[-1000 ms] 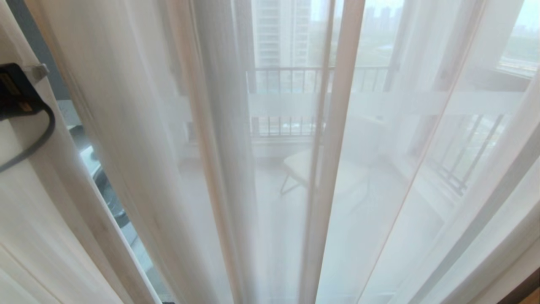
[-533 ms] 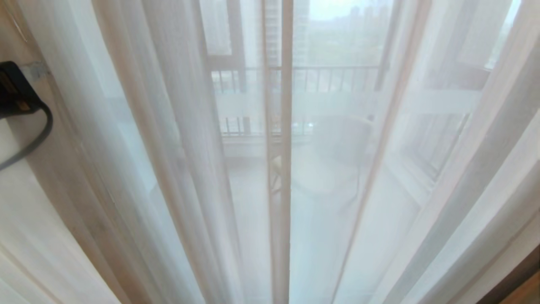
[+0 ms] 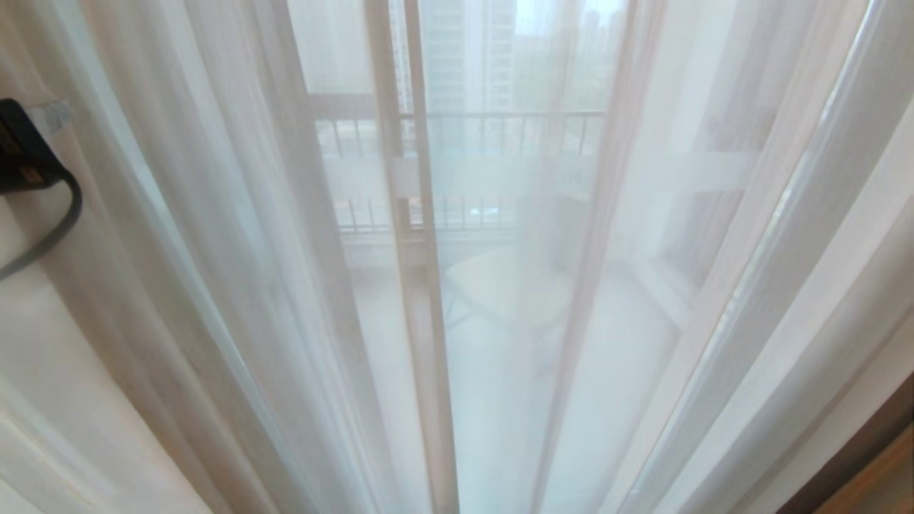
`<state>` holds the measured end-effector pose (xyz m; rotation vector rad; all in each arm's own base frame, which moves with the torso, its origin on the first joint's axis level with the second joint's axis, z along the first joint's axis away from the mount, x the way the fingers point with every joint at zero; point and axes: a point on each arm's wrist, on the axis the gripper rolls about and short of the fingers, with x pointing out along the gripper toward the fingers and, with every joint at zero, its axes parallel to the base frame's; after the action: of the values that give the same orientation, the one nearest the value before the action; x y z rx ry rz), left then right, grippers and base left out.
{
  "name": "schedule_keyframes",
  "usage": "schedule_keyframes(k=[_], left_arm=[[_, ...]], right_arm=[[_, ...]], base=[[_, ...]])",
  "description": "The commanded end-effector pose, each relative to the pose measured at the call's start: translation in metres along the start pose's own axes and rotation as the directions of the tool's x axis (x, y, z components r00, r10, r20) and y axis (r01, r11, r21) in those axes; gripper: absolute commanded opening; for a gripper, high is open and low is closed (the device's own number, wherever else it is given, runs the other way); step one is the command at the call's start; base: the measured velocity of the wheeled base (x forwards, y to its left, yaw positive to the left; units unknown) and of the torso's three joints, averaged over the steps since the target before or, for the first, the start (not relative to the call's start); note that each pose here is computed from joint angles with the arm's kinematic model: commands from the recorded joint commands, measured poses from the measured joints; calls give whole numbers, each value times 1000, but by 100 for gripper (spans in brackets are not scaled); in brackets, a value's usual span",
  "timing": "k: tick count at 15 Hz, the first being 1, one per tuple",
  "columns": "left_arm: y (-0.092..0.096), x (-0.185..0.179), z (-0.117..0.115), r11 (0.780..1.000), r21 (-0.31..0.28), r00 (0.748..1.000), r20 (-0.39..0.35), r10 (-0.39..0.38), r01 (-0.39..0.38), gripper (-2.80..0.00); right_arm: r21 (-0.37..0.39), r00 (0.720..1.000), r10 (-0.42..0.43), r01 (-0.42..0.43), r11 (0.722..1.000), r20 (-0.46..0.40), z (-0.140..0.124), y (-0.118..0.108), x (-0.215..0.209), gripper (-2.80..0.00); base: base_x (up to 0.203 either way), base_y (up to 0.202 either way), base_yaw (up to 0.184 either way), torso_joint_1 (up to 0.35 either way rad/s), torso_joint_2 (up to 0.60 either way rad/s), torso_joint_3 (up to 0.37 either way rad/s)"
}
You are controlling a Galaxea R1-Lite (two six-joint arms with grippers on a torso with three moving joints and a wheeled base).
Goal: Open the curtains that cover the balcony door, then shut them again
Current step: Close the inner curtains on both sides
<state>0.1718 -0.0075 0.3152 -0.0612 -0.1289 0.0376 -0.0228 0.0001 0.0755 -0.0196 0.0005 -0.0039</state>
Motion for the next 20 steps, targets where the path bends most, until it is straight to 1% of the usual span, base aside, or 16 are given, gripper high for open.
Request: schedule_keyframes(k=[1,3,6,8,10,12,13,15,17,20], left_arm=[[-5,0,1,1000,-5,1000,5,-25,25,-280],[-10,0,1,998,-9,998,4,-56,56,-280],[-22,4,8,993,-17,993,17,-116,116,-280],[-35,7,11,984,-25,984,23,-176,176,-280],[-50,10,14,969,-32,970,26,-243,243,-280],[-69,12,16,948,-21,948,24,-317,317,-280],[-79,14,16,934,-18,934,23,-357,358,-280],[-100,16,16,903,-16,904,16,-428,428,-280],[-121,17,13,869,-24,869,2,-495,495,-280],[-150,19,9,822,-34,823,-11,-569,568,-280]], right_arm=[[0,1000,-1,1,1000,0,0,0,0,-280],[0,1000,1,-1,1000,0,0,0,0,-280],[0,1000,1,-1,1000,0,0,0,0,-280],[0,1000,1,-1,1000,0,0,0,0,-280],[0,1000,1,-1,1000,0,0,0,0,-280],[0,1000,1,-1,1000,0,0,0,0,-280],[0,1000,1,-1,1000,0,0,0,0,-280],[0,1000,1,-1,1000,0,0,0,0,-280],[0,1000,1,-1,1000,0,0,0,0,-280],[0,1000,1,-1,1000,0,0,0,0,-280]], base=[[0,0,0,0,0,0],[0,0,0,0,0,0],[0,0,0,0,0,0],[0,0,0,0,0,0],[0,0,0,0,0,0],[0,0,0,0,0,0],[0,0,0,0,0,0],[0,0,0,0,0,0],[0,0,0,0,0,0],[0,0,0,0,0,0]])
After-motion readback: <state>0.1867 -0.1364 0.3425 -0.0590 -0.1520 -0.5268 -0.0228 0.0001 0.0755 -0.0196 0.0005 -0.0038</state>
